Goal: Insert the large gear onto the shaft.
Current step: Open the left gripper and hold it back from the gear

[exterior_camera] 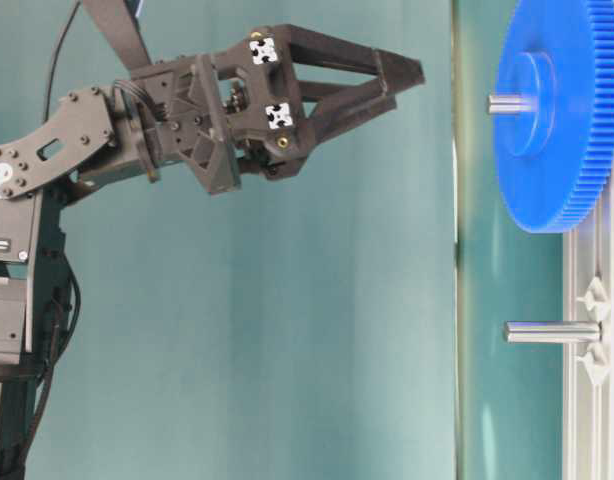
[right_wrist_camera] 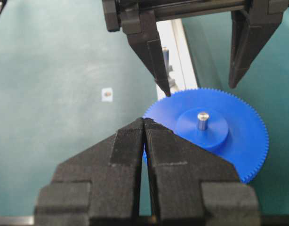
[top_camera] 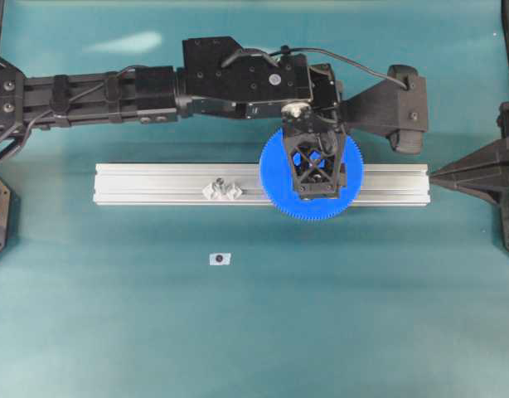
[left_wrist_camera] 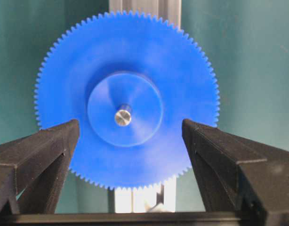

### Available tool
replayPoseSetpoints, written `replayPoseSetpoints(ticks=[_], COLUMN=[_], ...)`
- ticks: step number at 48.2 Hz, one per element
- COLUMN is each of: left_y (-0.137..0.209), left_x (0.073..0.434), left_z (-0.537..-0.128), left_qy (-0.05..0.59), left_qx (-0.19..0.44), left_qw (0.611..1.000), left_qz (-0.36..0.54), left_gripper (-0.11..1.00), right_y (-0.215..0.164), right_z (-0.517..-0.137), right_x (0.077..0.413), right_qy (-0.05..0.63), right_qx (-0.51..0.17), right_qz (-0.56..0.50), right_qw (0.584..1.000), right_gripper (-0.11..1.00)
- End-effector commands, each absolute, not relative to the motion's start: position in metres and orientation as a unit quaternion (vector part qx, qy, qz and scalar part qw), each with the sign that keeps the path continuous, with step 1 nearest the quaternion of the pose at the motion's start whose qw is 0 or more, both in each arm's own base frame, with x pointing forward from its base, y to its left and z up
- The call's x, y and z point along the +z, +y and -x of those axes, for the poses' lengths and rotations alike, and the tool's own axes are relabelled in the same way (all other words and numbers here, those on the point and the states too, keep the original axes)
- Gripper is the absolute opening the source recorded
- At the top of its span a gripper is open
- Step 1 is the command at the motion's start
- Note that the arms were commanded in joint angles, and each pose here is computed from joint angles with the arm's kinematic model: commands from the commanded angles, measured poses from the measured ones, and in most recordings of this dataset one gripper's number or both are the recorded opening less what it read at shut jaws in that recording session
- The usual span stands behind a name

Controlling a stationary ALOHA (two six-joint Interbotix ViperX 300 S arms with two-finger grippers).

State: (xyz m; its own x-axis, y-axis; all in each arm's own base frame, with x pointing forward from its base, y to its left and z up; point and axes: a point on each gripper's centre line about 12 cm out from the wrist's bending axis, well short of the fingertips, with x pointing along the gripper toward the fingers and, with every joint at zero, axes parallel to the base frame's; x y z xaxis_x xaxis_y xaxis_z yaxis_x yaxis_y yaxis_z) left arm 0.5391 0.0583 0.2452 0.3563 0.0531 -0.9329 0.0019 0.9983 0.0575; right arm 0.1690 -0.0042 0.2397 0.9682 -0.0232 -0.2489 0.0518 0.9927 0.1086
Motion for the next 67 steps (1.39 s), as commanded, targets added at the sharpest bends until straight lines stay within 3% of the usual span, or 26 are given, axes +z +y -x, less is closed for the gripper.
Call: replayPoseSetpoints(ticks=[1,67], left_y=[0.0567,0.0559], left_x=[0.2706,0.2689], left_z=[-0.5385,-0.5388], left_qy=[0.543,0.547], left_qx=[0.018,0.017], left_qw=[0.839,0.836], left_qz=[-0.026,-0.026], left_gripper=[0.91,0.91], right_y=[-0.0042,-0.0042], right_z=[-0.1709,-0.1709], right_x=[0.2448,0.2448], right_qy=[0.118,0.118], right_qx=[-0.019,-0.019], right_qz=[-0.063,-0.063], right_qw=[0.991,0.991], right_gripper=[0.08,0.08])
